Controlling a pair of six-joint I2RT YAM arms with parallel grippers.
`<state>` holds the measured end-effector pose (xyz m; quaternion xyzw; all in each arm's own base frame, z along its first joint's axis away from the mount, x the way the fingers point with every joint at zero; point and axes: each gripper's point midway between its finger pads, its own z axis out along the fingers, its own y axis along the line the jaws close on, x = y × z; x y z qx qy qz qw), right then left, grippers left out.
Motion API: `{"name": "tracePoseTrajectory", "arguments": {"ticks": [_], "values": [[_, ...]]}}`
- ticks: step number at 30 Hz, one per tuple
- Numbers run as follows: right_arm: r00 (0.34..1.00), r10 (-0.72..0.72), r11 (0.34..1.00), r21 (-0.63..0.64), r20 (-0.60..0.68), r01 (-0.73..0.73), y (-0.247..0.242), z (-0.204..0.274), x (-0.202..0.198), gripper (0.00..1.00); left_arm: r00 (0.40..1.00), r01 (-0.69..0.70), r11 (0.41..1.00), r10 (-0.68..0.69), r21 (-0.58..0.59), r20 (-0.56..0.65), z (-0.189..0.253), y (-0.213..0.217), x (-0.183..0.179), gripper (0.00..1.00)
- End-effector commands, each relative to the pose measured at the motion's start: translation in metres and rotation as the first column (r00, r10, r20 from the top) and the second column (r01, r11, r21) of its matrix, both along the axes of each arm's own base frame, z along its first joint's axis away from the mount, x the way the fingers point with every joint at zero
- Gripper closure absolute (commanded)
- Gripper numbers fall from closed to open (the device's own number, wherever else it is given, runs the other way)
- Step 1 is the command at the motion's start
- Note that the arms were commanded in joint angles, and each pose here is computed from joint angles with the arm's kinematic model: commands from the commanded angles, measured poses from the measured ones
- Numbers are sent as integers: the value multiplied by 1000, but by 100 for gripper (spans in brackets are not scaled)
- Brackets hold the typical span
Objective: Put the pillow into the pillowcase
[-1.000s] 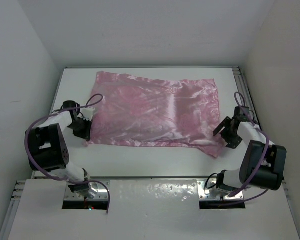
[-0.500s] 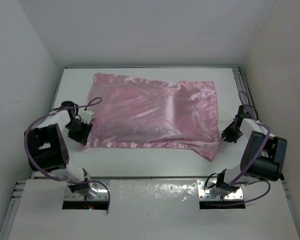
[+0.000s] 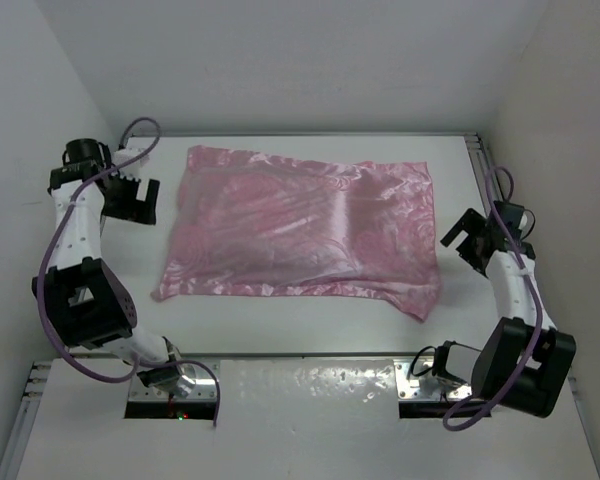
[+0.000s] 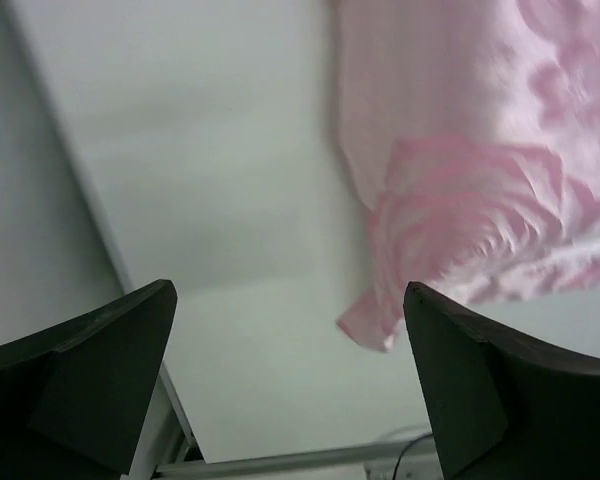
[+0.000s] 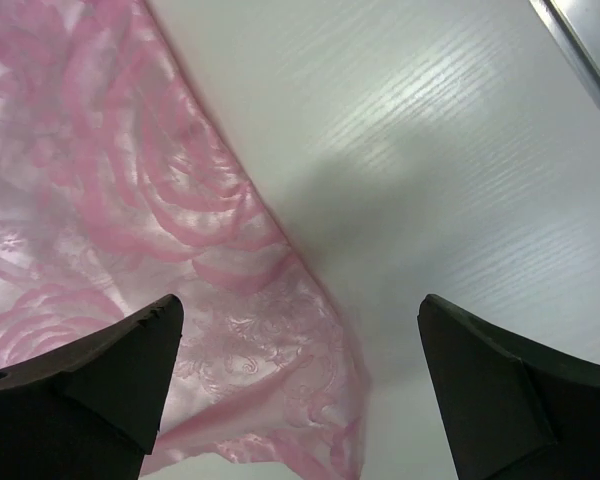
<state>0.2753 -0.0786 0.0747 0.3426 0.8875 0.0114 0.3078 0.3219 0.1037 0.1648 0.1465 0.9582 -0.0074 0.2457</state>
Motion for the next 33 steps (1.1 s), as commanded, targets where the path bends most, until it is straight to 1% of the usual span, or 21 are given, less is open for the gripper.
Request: {"name": "tracePoseTrajectory", "arguments": {"ticks": [1,2,3,5,8,14,19,33], "values": [[995,36,998,-52,98,-31,-3,24,15,1,947,-267,963,255,35,194,43,36,28,3],[993,34,998,-57,117,-28,-4,29,16,1,910,-354,934,336,36,245,49,49,36,3],[992,33,998,-58,122,-26,-4,31,17,1,892,-385,922,364,30,268,52,53,40,3],[992,35,998,-62,125,-27,-4,35,16,1,857,-435,900,415,0,305,56,57,48,3],[992,26,998,-68,124,-18,-5,36,15,1,833,-468,883,450,-23,322,54,60,52,3],[989,32,997,-75,141,-22,-5,40,16,1,817,-497,868,471,-9,334,48,65,49,3],[988,37,997,-70,150,-27,-4,42,18,1,827,-491,871,467,-2,314,39,63,45,3],[987,46,996,-79,156,-34,-4,41,16,1,828,-493,870,467,7,311,37,64,44,3]]}}
